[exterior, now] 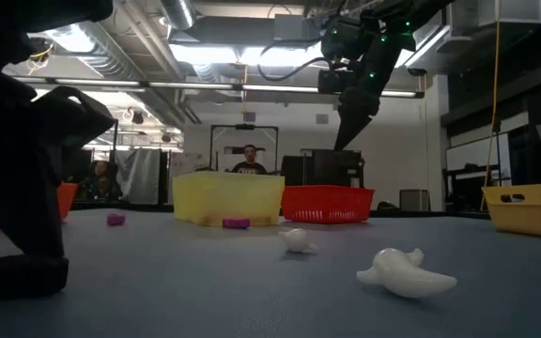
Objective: Sort Halloween decoration
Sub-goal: Put the black skeleton toy into the light orange bin
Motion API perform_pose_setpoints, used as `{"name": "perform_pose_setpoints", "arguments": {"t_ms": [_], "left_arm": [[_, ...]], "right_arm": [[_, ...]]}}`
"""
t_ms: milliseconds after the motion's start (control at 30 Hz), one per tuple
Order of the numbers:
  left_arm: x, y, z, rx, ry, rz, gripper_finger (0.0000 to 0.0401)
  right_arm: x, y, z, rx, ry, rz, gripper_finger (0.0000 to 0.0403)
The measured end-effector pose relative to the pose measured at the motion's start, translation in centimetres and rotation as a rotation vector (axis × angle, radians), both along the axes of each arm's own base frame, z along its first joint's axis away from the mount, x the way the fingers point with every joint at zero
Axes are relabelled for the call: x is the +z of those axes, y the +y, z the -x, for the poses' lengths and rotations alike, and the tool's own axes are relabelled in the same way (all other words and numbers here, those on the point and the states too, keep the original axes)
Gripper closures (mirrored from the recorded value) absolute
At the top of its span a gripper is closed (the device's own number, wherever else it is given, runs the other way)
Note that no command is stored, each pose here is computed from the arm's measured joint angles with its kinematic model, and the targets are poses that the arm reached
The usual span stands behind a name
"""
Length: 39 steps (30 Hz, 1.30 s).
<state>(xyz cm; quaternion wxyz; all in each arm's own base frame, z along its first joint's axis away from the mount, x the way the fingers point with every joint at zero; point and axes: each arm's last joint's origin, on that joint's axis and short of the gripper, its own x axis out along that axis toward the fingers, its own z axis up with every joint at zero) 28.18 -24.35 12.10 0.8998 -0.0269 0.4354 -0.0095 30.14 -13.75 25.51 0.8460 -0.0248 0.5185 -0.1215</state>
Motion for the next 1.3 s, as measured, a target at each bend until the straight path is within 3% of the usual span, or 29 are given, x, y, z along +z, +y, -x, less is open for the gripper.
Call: {"name": "perform_pose_setpoints", "arguments": {"t_ms": [167,367,467,667,867,1000,1167,1300], "left_arm": [[-0.1,0.1,0.1,-0.002,0.012,-0.007,0.0248],[-0.2,0.2,0.3,-0.010,0.043,-0.016,0.0248],[-0.2,0.2,0.3,-0.012,0.046,-0.017,0.0251],[-0.2,0.2,0.3,-0.014,0.049,-0.015,0.0290],[-0.2,0.2,0.3,-0.016,0.049,-0.012,0.0336],[-0.2,0.1,0.3,-0.017,0.049,-0.012,0.0362],[-0.2,0.1,0.3,-0.015,0.045,-0.011,0.0382],[-0.2,0.1,0.3,-0.015,0.043,-0.010,0.0384]], "right_arm": [[0.0,0.0,0.0,-0.033,-0.014,-0.029,0.0180],[-0.2,0.6,0.2,-0.091,-0.037,-0.222,0.0180],[-0.4,1.5,0.4,-0.047,-0.001,-0.317,0.0180],[-0.6,4.8,-0.3,0.042,0.051,-0.354,0.0180],[-0.5,9.9,-1.7,0.166,0.046,-0.351,0.0180],[-0.2,14.0,-2.5,0.231,0.013,-0.268,0.0180],[-0.4,19.1,-2.1,0.338,0.027,-0.171,0.0180],[-1.8,21.9,-0.9,0.342,0.067,-0.122,0.0180]]}}
